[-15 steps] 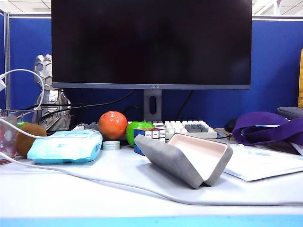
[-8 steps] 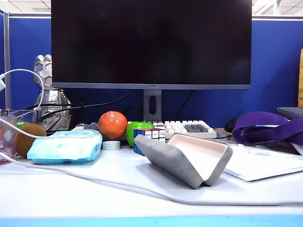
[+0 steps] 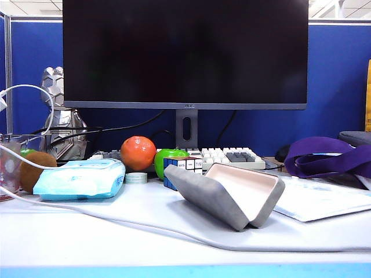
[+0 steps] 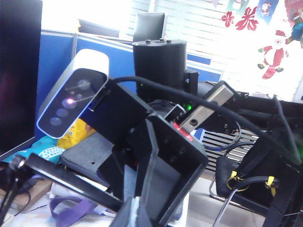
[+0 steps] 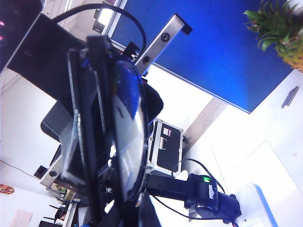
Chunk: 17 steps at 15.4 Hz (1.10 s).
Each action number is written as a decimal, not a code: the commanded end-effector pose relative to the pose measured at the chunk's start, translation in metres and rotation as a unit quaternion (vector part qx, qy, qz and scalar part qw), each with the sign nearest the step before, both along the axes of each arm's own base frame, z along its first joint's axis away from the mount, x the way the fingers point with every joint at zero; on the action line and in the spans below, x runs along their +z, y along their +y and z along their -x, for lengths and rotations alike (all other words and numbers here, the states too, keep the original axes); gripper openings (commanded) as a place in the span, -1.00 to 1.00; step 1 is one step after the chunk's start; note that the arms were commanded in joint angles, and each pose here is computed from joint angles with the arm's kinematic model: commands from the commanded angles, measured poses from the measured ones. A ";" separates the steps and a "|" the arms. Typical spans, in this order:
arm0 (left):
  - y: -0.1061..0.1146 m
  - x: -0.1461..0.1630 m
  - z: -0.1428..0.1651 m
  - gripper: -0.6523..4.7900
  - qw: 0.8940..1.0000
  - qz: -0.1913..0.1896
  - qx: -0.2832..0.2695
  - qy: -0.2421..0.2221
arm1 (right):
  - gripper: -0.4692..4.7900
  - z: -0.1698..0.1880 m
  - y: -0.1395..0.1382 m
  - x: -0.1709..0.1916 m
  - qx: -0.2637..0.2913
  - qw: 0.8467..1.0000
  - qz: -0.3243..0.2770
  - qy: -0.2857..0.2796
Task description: Pick up the glasses, fold the temples of the glasses, place the glasses into the glasses case, and finally close the glasses case.
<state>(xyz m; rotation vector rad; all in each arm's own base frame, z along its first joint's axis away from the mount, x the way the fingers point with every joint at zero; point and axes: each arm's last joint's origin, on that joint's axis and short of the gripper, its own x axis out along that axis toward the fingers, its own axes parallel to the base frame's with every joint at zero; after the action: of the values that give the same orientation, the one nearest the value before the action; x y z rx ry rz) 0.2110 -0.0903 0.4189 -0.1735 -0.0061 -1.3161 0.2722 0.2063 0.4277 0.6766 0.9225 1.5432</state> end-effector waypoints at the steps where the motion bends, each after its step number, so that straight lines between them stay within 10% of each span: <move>1: 0.002 0.011 0.007 -0.78 0.999 0.018 0.014 -0.048 | -0.82 0.004 -0.001 0.013 0.012 0.997 -0.034 -0.067; 8: 0.018 0.041 0.050 -0.78 0.980 0.057 0.082 -0.171 | -0.82 -0.016 -0.019 0.018 -0.158 0.987 -0.031 0.023; 17: 0.019 0.041 0.056 -0.78 0.980 0.043 0.066 -0.184 | -0.82 -0.016 -0.020 0.043 -0.194 0.970 -0.128 0.071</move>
<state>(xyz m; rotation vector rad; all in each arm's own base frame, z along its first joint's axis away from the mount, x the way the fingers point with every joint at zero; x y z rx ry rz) 0.1575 -0.0710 0.4588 -0.0162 -0.3759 -1.1634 0.2902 0.1871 0.4653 1.0755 0.6810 1.2887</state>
